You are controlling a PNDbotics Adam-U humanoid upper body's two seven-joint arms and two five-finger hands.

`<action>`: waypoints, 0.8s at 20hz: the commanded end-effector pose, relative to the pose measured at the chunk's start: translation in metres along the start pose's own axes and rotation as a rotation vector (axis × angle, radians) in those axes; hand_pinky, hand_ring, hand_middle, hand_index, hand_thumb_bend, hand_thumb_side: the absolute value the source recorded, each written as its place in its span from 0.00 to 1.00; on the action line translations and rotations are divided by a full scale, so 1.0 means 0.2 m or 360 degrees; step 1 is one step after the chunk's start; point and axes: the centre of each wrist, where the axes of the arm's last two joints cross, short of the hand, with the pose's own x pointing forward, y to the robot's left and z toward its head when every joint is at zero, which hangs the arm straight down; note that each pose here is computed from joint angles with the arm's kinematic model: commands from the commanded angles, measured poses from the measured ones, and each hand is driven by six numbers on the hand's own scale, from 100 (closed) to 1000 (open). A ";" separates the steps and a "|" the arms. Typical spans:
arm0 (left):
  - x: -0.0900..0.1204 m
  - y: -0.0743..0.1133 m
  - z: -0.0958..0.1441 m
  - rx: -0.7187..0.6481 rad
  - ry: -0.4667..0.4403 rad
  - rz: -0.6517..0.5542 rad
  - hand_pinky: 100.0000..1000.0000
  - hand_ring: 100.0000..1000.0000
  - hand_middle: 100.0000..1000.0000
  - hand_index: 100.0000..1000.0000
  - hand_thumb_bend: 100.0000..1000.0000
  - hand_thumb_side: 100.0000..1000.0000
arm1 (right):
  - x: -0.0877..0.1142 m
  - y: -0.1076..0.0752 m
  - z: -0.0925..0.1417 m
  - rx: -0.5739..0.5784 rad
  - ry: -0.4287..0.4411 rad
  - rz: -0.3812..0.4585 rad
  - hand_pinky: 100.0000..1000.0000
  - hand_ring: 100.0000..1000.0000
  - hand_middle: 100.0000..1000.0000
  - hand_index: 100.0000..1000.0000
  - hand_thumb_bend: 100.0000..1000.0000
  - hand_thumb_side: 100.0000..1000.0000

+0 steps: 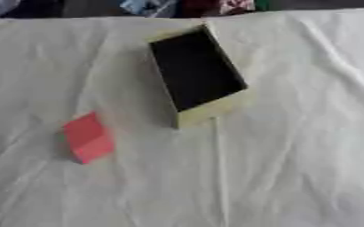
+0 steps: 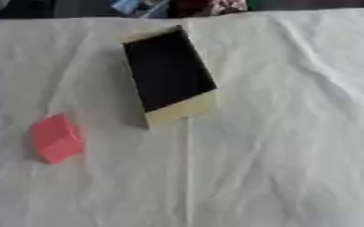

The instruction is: Pick up objects on the table and place them in the box.

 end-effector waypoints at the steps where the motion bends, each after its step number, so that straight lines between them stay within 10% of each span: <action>1: 0.05 0.01 -0.04 -0.0044 -0.0074 -0.0024 0.56 0.60 0.61 0.69 0.00 0.00 | 0.04 -0.02 -0.04 0.0002 -0.0063 0.0013 0.84 0.80 0.77 0.79 0.00 0.33; 10: 0.06 0.01 -0.06 -0.0136 -0.0062 -0.0152 0.56 0.60 0.61 0.71 0.00 0.00 | 0.04 -0.02 -0.04 0.0006 -0.0061 0.0015 0.84 0.80 0.77 0.79 0.00 0.33; 16: 0.14 -0.01 -0.16 -0.0438 -0.0159 -0.0647 0.58 0.61 0.63 0.74 0.08 0.00 | 0.04 -0.02 -0.03 0.0020 -0.0057 0.0023 0.84 0.80 0.77 0.79 0.00 0.33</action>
